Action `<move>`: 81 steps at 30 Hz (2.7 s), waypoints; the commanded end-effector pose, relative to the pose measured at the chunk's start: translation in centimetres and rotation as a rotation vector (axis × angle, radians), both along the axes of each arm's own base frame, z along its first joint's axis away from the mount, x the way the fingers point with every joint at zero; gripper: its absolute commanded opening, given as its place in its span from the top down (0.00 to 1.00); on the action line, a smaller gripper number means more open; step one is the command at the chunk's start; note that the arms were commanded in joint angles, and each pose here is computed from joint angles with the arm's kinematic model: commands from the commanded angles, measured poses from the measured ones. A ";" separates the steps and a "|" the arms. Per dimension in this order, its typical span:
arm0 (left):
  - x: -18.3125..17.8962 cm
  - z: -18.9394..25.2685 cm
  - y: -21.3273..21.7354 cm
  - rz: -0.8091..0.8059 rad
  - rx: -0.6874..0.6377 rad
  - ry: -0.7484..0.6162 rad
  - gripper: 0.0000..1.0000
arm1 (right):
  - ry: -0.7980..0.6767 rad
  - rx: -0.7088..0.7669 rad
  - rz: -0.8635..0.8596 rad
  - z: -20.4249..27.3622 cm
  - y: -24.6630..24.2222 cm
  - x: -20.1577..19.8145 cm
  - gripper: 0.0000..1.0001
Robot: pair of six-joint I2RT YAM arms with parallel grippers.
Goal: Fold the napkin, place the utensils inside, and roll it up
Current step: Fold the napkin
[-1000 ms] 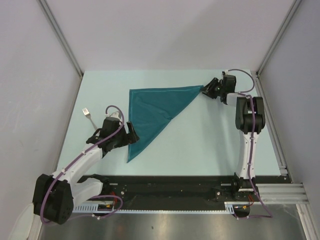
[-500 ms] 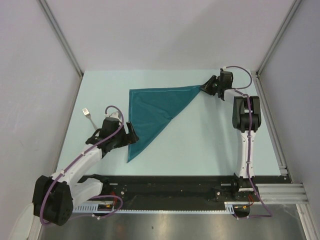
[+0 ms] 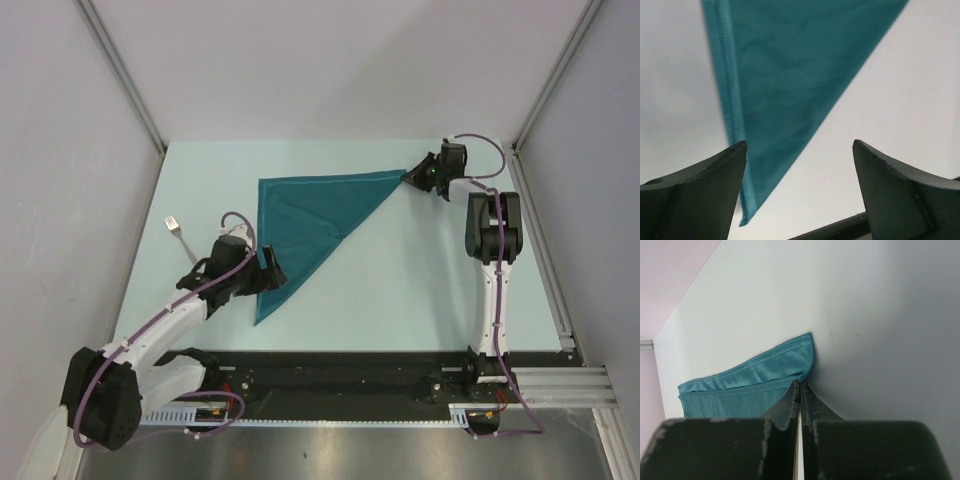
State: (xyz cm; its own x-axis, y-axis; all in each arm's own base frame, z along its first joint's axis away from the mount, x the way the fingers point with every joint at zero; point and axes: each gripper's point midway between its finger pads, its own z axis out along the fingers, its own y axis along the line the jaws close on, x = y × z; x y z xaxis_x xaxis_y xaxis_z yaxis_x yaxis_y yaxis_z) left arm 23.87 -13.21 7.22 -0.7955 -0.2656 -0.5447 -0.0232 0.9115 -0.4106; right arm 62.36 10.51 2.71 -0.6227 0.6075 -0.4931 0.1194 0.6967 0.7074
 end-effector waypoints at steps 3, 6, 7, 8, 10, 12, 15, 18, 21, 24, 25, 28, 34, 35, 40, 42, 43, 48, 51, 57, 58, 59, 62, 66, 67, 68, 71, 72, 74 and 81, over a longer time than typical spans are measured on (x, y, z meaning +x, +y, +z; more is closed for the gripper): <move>0.0 0.1 -3.7 -0.067 -0.089 -0.018 0.10 | 0.032 -0.023 -0.119 0.3 -5.6 0.2 1.00; -0.1 0.0 -4.1 -0.077 -0.077 -0.011 0.10 | 0.014 -0.035 -0.133 1.2 -6.9 0.1 1.00; -0.1 -0.1 -4.1 -0.078 -0.072 -0.012 0.10 | 0.012 -0.039 -0.143 1.4 -7.6 0.1 1.00; -0.1 0.1 -4.2 -0.080 -0.073 -0.018 0.09 | 0.005 -0.046 -0.143 1.7 -7.9 0.1 1.00; 0.3 0.3 -3.9 -0.071 -0.053 -0.029 0.09 | 0.006 -0.047 -0.146 1.8 -8.6 0.0 1.00; 0.8 0.7 -3.5 -0.069 -0.018 -0.042 0.09 | 0.005 -0.055 -0.143 1.8 -9.0 -0.1 1.00; 3.6 2.7 -2.7 -0.038 0.069 -0.117 0.08 | 0.003 -0.060 -0.126 2.0 -9.0 -0.3 0.99; 8.0 5.2 -2.1 -0.005 0.158 -0.198 0.08 | -0.013 -0.059 -0.110 3.0 -8.7 -0.8 0.78; 13.2 8.7 -1.7 0.011 0.183 -0.279 0.11 | -0.036 -0.075 -0.116 5.0 -9.0 -1.8 0.56; 18.5 9.3 -1.8 -0.007 0.203 -0.287 0.22 | -0.019 -0.107 -0.122 5.5 -9.5 -3.4 0.51; 20.1 6.5 -1.6 -0.031 0.221 -0.227 0.25 | -0.048 -0.120 -0.123 7.4 -9.7 -3.9 0.51; 24.3 7.1 -2.9 -0.067 0.196 -0.244 0.37 | -0.063 -0.144 -0.132 9.5 -9.9 -6.3 0.50; 30.3 3.4 -5.8 -0.176 0.188 -0.204 0.49 | -0.032 -0.165 -0.099 10.2 -8.7 -12.5 0.50; 31.4 3.1 -6.3 -0.182 0.185 -0.207 0.50 | -0.032 -0.173 -0.092 10.4 -8.6 -13.2 0.50; 32.9 2.9 -8.5 -0.230 0.112 -0.233 0.52 | -0.005 -0.195 -0.063 9.9 -7.5 -17.0 0.50; 32.9 2.0 -9.2 -0.248 0.081 -0.222 0.50 | -0.008 -0.204 -0.052 10.3 -7.1 -17.8 0.50; 32.8 1.5 -9.6 -0.253 0.057 -0.207 0.50 | -0.001 -0.205 -0.048 10.2 -7.0 -18.1 0.50; 32.2 -1.4 -10.7 -0.247 -0.013 -0.095 0.49 | 0.008 -0.208 -0.018 10.5 -5.8 -19.1 0.50; 31.9 -2.7 -10.9 -0.234 -0.035 -0.057 0.49 | 0.007 -0.204 -0.004 10.7 -5.3 -19.3 0.50; 32.1 -4.2 -9.3 -0.155 0.028 -0.018 0.47 | -0.002 -0.198 0.010 11.2 -4.4 -19.7 0.50; 32.1 -4.4 -9.2 -0.151 0.032 -0.007 0.46 | -0.006 -0.198 0.012 11.4 -4.3 -19.8 0.50; 32.2 -4.6 -9.1 -0.146 0.032 -0.002 0.46 | -0.009 -0.199 0.016 11.6 -4.1 -19.9 0.50; 32.5 -5.3 -8.6 -0.130 0.041 0.013 0.46 | -0.016 -0.206 0.017 12.1 -4.1 -20.1 0.50; 32.9 -5.8 -8.0 -0.116 0.043 0.020 0.46 | -0.020 -0.214 0.016 12.5 -4.2 -20.4 0.50; 33.0 -5.9 -7.8 -0.109 0.044 0.022 0.46 | -0.014 -0.217 0.017 12.3 -4.2 -20.5 0.50; 33.1 -5.9 -7.7 -0.105 0.044 0.019 0.46 | -0.013 -0.216 0.016 12.4 -4.2 -20.6 0.50; 33.4 -6.3 -7.4 -0.097 0.036 0.025 0.46 | -0.011 -0.219 0.017 12.4 -4.3 -20.7 0.50; 33.5 -6.4 -7.2 -0.092 0.037 0.028 0.46 | -0.009 -0.218 0.016 12.3 -4.2 -20.7 0.50; 33.5 -6.9 -7.0 -0.090 0.040 0.037 0.47 | -0.009 -0.218 0.014 12.3 -4.3 -20.7 0.50; 34.0 -7.2 -5.8 -0.049 0.049 0.044 0.47 | -0.006 -0.217 0.013 12.4 -4.2 -20.7 0.50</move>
State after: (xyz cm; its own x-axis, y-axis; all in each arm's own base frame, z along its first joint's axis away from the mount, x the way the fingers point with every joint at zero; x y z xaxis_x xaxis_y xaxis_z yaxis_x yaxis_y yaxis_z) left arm 58.02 -21.76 3.11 -0.8006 -0.1665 -0.5757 0.1040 0.9074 -0.4071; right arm 41.85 6.29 13.65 -0.6460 0.4896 -0.5856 0.1267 0.8253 0.5503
